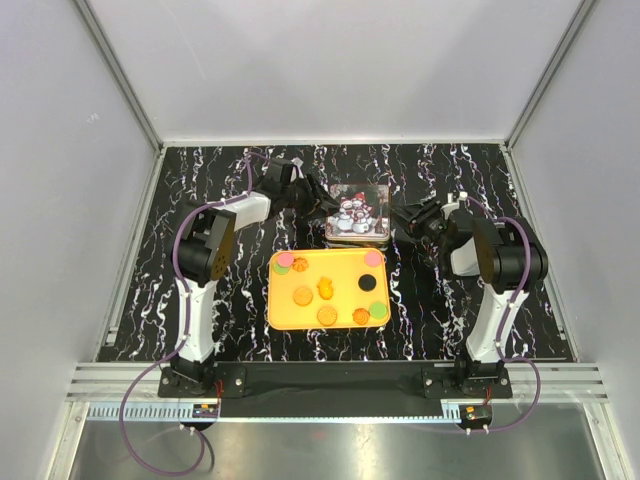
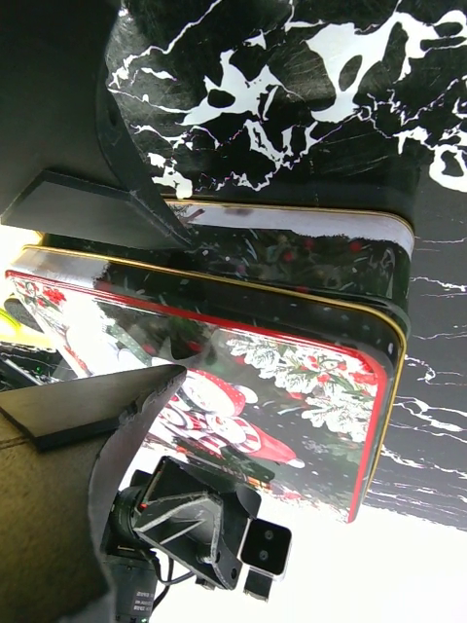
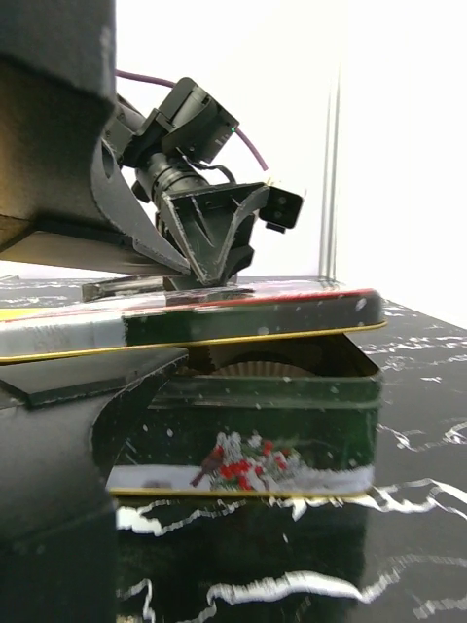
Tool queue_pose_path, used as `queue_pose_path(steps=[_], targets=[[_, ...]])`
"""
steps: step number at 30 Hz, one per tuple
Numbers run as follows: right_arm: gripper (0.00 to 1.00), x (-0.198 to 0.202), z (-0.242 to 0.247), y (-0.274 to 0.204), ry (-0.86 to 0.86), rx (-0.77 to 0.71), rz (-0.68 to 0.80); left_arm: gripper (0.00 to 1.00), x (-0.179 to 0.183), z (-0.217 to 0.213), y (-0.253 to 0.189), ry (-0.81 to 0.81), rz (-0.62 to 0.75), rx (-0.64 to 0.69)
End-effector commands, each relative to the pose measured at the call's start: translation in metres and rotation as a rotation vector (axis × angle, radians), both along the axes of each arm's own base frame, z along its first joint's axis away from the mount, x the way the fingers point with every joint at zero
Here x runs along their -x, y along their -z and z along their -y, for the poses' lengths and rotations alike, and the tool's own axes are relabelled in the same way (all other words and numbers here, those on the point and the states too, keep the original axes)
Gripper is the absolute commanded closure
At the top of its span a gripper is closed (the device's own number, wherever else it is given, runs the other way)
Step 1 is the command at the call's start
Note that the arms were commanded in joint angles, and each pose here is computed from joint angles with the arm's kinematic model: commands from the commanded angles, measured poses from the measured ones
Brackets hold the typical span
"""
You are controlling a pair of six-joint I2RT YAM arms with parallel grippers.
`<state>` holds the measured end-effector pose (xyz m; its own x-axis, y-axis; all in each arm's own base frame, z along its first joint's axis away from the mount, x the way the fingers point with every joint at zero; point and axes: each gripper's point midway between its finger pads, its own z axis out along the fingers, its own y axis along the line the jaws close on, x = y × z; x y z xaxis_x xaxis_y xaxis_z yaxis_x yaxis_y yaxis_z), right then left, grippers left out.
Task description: Pack the cookies
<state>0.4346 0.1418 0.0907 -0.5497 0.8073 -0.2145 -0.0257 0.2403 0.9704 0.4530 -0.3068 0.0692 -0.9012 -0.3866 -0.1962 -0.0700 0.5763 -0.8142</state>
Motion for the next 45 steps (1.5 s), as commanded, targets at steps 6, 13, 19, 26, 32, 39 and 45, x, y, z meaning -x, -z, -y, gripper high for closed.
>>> queue_pose_path(steps=[6,13,19,26,32,39,45], targets=[[0.53,-0.004,0.014,-0.012,0.001,0.066,0.048,0.45,-0.008,0.009,-0.015,0.021,0.056,0.001],[0.35,-0.012,0.018,-0.007,-0.013,0.202,0.035,0.45,-0.012,0.01,-0.019,0.023,0.069,0.0],[0.27,-0.022,0.025,-0.016,-0.015,0.353,0.035,0.45,-0.012,0.013,-0.016,0.024,0.043,-0.019],[0.22,-0.04,0.018,-0.005,-0.029,0.485,-0.014,0.45,-0.017,0.014,-0.019,0.013,0.035,-0.035],[0.21,-0.042,0.018,0.001,-0.042,0.518,-0.021,0.45,-0.018,0.017,-0.02,0.026,0.034,-0.052],[0.22,-0.044,-0.002,0.0,-0.081,0.582,-0.017,0.45,-0.02,0.023,-0.019,0.038,0.026,-0.063],[0.23,-0.048,-0.001,0.005,-0.086,0.58,-0.043,0.45,-0.025,0.028,-0.023,0.043,0.031,-0.07]])
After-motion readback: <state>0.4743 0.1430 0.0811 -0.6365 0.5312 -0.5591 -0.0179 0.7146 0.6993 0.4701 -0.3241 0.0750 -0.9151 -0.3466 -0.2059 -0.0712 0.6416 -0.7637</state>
